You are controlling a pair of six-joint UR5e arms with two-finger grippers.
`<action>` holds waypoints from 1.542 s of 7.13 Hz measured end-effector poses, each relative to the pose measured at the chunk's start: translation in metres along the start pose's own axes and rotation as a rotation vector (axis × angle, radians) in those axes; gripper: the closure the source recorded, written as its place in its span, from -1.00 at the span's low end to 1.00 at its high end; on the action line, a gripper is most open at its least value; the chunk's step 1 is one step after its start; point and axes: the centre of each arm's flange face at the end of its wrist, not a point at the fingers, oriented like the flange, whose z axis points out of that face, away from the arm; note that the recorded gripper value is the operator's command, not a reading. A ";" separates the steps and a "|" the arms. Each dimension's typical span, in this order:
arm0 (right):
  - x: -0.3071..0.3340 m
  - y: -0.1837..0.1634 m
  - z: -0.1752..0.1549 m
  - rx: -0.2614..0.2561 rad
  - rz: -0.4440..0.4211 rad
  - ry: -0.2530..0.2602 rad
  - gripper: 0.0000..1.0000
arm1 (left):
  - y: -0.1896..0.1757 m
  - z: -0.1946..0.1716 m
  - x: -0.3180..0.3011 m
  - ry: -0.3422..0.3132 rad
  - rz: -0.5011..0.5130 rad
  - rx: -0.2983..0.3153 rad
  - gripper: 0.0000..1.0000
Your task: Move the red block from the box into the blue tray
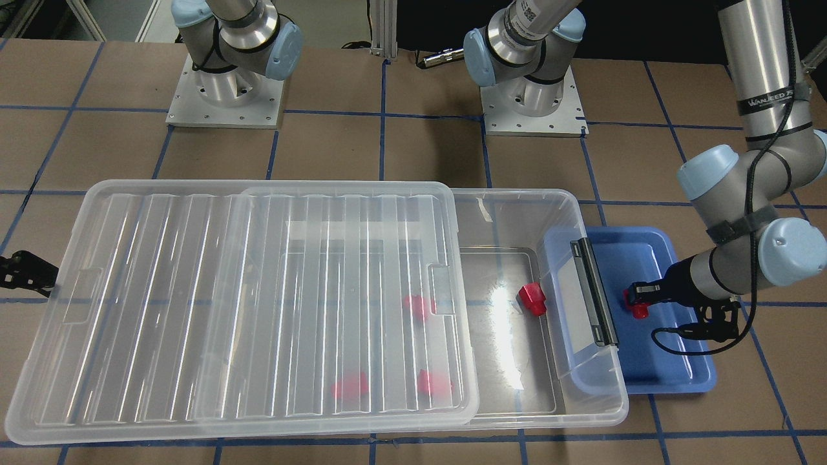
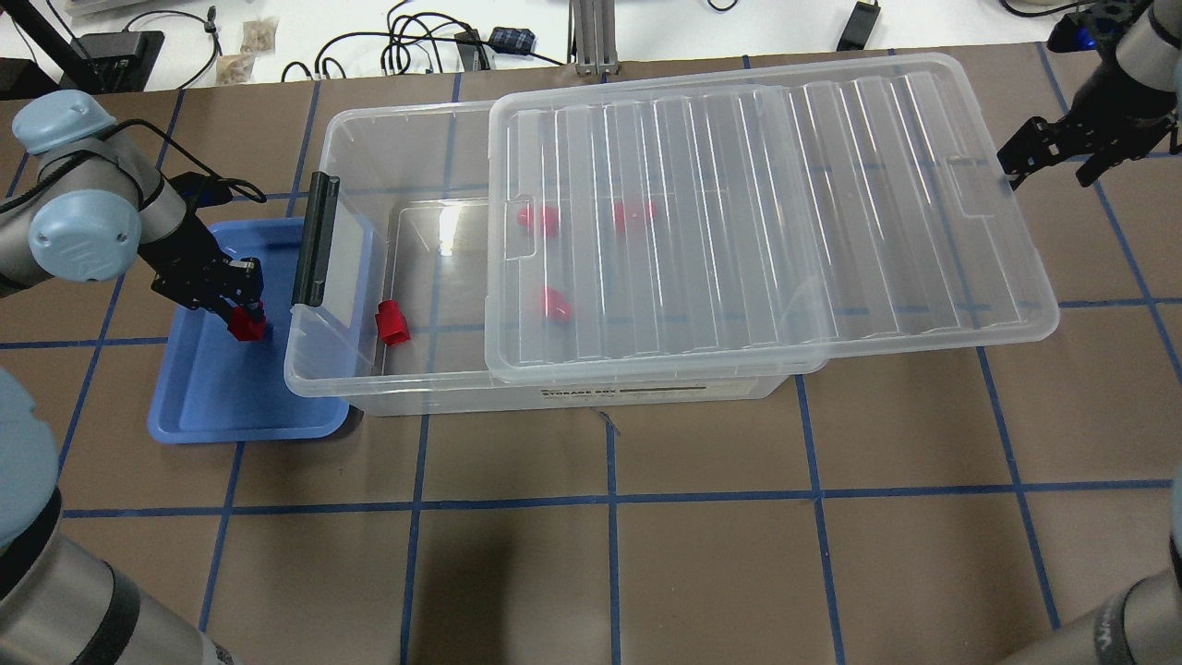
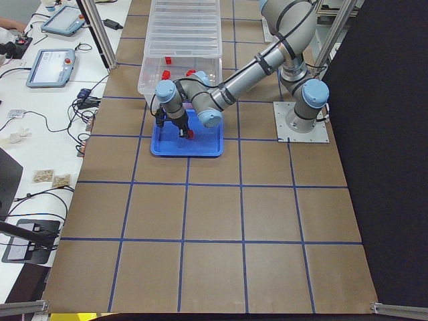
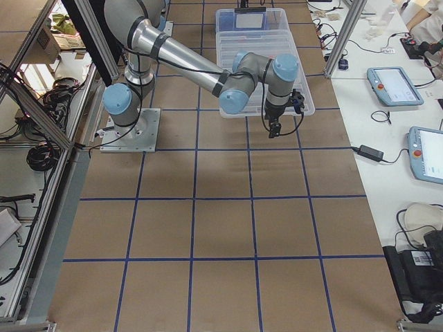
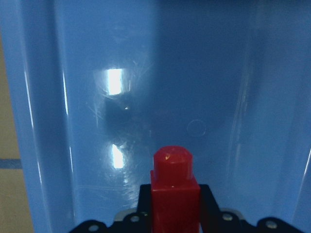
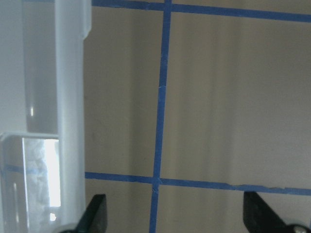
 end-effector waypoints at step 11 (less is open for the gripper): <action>-0.163 -0.018 -0.013 0.024 0.039 -0.022 -1.00 | 0.095 -0.237 0.066 -0.053 0.006 0.082 -1.00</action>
